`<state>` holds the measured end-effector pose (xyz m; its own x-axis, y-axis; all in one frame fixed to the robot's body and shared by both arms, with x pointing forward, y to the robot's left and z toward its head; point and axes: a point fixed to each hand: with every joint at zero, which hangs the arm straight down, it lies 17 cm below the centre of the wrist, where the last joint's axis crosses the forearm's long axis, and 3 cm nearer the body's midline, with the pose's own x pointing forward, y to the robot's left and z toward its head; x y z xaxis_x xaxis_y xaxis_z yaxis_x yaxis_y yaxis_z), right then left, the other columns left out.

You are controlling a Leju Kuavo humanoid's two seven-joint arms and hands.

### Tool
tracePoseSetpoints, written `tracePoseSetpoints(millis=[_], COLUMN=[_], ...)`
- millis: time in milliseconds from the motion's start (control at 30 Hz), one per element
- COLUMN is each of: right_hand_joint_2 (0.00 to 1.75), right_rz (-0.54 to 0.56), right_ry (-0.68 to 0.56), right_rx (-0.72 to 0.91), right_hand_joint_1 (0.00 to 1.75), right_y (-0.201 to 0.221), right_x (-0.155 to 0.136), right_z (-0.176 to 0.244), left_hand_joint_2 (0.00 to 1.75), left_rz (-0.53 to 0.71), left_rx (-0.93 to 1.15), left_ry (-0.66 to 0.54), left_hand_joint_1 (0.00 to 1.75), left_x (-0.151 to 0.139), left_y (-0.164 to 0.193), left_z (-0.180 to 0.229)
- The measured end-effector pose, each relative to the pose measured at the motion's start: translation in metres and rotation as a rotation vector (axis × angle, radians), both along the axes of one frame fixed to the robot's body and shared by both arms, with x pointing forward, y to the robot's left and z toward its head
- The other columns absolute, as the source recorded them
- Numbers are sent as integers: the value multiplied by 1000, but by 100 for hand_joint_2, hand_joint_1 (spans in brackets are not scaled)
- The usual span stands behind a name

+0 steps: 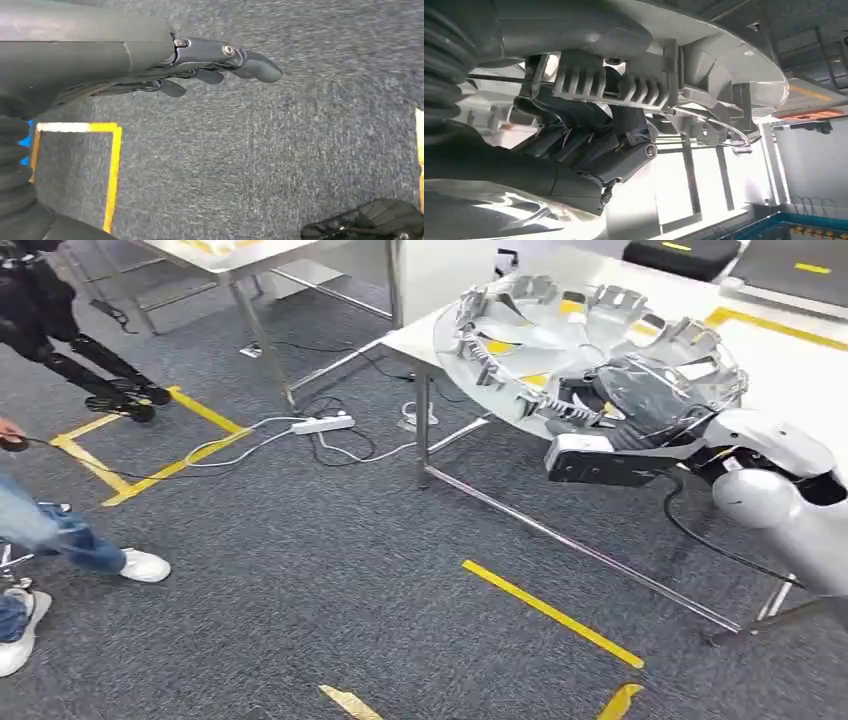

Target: Take the parts from the cabinet and place them on the table.

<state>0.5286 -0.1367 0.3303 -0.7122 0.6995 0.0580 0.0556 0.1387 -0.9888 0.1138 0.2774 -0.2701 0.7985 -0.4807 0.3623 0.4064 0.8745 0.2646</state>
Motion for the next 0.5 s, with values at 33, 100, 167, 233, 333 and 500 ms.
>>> tracePoseSetpoints(millis=[33,100,167,233,333,500], right_hand_joint_2=[175,175,175,175,175,175], right_rz=[1,1,-3,-3,-13,-14], right_ry=[2,3,1,-2,-5,-7], right_rx=[-1,0,1,3,5,9], right_hand_joint_1=[175,175,175,175,175,175], right_y=[0,0,-1,-1,-5,-6], right_x=[0,0,0,1,3,3], right_z=[-1,-1,0,2,4,5], left_hand_joint_2=[175,175,175,175,175,175], left_rz=[0,-1,-1,0,-1,-3], left_rx=[0,-3,-4,-1,-2,-5], left_ry=[0,-1,-2,-3,-6,-4], left_hand_joint_1=[0,0,0,0,0,0], left_x=[0,1,2,2,4,2], left_y=[0,-2,-2,0,-1,-3], left_z=[0,0,0,0,1,0])
